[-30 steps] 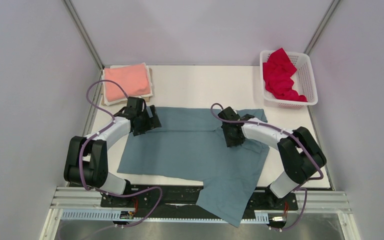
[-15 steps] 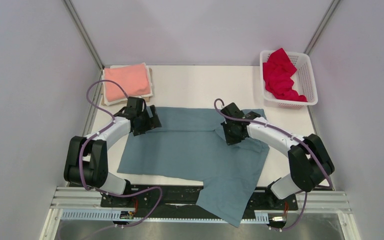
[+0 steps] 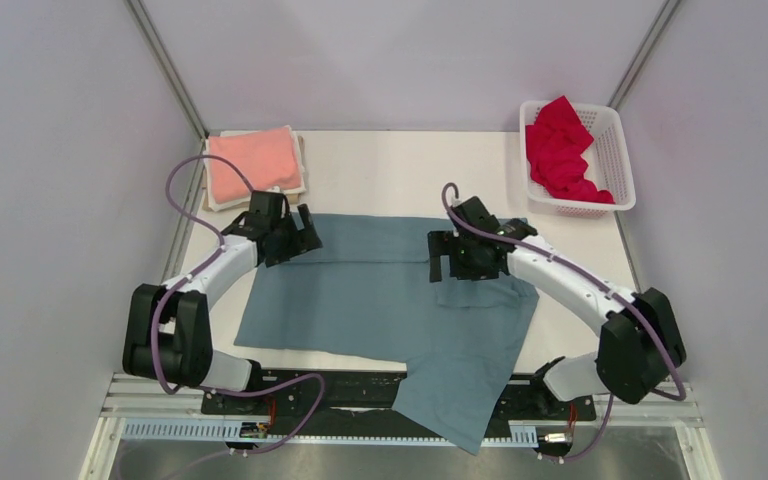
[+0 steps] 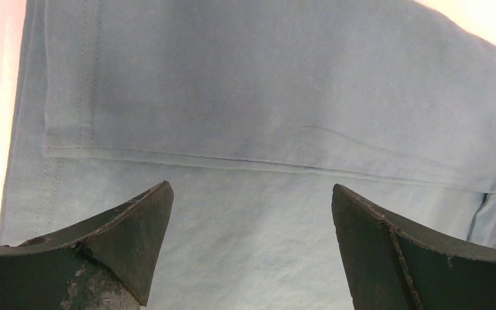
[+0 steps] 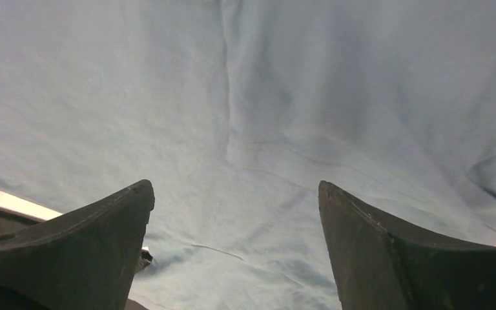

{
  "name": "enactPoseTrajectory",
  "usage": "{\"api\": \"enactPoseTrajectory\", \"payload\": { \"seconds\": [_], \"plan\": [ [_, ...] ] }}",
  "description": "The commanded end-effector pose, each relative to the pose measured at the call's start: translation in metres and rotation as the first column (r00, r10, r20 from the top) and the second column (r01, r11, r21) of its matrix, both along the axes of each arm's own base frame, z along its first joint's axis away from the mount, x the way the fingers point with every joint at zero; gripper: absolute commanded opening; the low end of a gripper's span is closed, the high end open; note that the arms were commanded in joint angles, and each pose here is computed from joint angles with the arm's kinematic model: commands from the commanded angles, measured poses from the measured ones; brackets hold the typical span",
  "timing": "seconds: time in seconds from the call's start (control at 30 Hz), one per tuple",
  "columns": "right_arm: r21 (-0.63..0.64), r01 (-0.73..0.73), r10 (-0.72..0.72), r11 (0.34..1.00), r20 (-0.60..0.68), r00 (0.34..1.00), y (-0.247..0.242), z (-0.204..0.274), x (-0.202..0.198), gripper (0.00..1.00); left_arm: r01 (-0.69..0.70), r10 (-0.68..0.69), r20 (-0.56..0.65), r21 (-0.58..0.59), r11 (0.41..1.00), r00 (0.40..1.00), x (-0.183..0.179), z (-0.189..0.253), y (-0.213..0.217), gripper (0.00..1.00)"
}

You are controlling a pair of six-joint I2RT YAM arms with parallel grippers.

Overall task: Fold and stack the t-shirts
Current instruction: Fold the flattened tshirt in 1/3 of the way

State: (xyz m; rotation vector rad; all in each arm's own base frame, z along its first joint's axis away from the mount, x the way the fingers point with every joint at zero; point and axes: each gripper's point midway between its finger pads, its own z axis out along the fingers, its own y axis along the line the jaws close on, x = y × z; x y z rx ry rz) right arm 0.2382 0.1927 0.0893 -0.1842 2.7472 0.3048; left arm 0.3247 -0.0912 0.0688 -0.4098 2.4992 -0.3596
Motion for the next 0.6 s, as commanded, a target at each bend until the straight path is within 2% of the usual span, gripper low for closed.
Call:
{"api": "enactPoseTrajectory", "payload": {
  "seconds": [0.0, 0.1, 0.17, 0.3, 0.57],
  "plan": [
    [0.068, 0.171, -0.178, 0.983, 0.127, 0.976, -0.029, 0.037, 0.035, 1.0, 0.006, -0.004, 0.106, -0.023, 1.0, 0.994, 0.022, 0.037, -0.006, 1.0],
    [0.101, 0.268, -0.279, 0.958, 0.111, 0.954, -0.053, 0.025, 0.058, 1.0, 0.012, -0.008, 0.107, -0.035, 0.999, 0.994, 0.036, 0.037, -0.011, 1.0],
    [0.129, 0.283, -0.296, 0.95, 0.102, 0.95, -0.058, 0.015, 0.074, 1.0, 0.011, -0.009, 0.096, -0.029, 1.0, 0.995, 0.047, 0.033, -0.012, 1.0],
    [0.013, 0.413, -0.411, 0.911, 0.137, 0.902, -0.09, -0.01, 0.109, 1.0, 0.007, -0.006, 0.045, -0.01, 1.0, 0.999, 0.067, 0.016, -0.012, 1.0],
    [-0.061, 0.438, -0.434, 0.897, 0.072, 0.898, -0.105, -0.069, 0.146, 1.0, -0.052, 0.052, -0.049, -0.001, 0.999, 0.997, 0.081, -0.022, -0.001, 1.0]
  ]
}}
